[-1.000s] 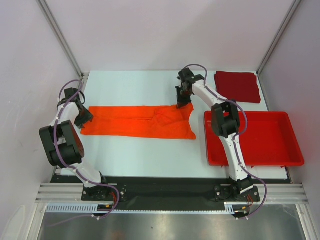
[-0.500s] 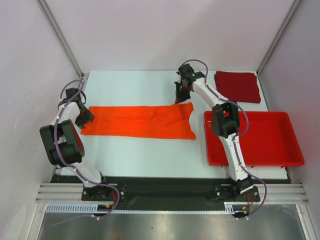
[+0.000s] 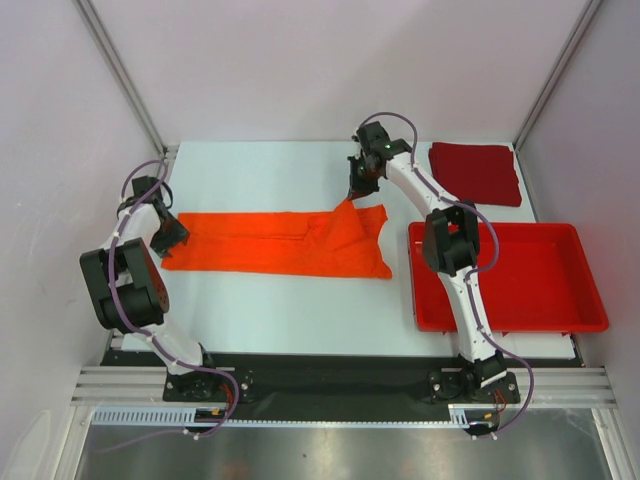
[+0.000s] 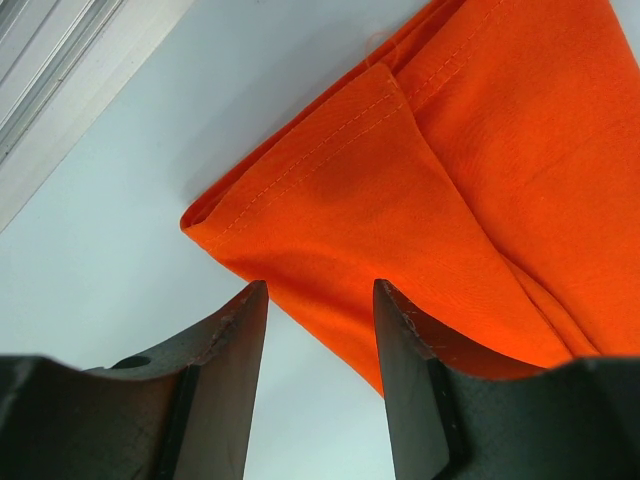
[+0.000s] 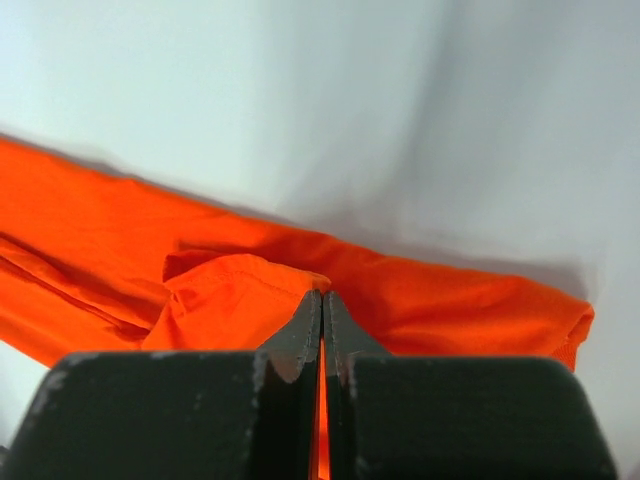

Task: Fold and stack the t-shirts
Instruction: Fold the tshirt

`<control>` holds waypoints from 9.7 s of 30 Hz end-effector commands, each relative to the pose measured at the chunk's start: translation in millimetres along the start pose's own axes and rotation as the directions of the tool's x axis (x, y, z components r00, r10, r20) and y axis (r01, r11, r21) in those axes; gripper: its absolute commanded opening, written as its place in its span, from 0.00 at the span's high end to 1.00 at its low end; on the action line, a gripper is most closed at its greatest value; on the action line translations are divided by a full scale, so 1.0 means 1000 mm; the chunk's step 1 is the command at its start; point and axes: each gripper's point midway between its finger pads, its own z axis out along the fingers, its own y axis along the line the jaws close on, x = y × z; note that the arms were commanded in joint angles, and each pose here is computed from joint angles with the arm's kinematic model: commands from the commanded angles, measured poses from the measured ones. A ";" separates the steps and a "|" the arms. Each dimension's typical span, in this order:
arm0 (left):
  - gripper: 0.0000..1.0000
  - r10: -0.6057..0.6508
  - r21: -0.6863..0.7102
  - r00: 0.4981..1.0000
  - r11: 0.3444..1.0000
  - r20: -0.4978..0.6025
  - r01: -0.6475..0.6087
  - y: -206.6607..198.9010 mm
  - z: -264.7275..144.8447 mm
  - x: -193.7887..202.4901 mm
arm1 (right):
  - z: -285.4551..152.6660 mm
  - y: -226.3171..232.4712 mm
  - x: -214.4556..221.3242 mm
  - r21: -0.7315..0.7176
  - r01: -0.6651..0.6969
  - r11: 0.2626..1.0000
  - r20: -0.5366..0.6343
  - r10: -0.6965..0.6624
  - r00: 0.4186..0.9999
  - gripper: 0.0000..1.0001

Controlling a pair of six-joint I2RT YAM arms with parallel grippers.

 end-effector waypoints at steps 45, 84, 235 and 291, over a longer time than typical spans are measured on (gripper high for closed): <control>0.48 0.085 0.066 0.993 0.994 0.077 -0.090 -0.039 -0.023 0.003 | 0.000 0.094 0.010 -0.005 0.213 0.977 0.062 -0.213 0.975 0.47; 0.48 0.087 0.069 0.995 0.993 0.053 -0.091 -0.035 -0.012 0.018 | 0.062 0.102 0.039 0.110 0.225 0.968 0.058 -0.232 0.971 0.70; 0.73 0.117 0.119 0.953 0.981 0.281 -0.156 -0.052 -0.120 -0.032 | -0.008 0.305 0.081 -0.370 0.290 0.882 0.223 -0.219 0.950 0.75; 0.62 0.354 0.644 0.858 0.567 0.372 -0.513 -0.222 -0.172 0.075 | -0.123 0.065 0.134 -0.020 0.064 0.998 0.197 -0.059 0.979 0.71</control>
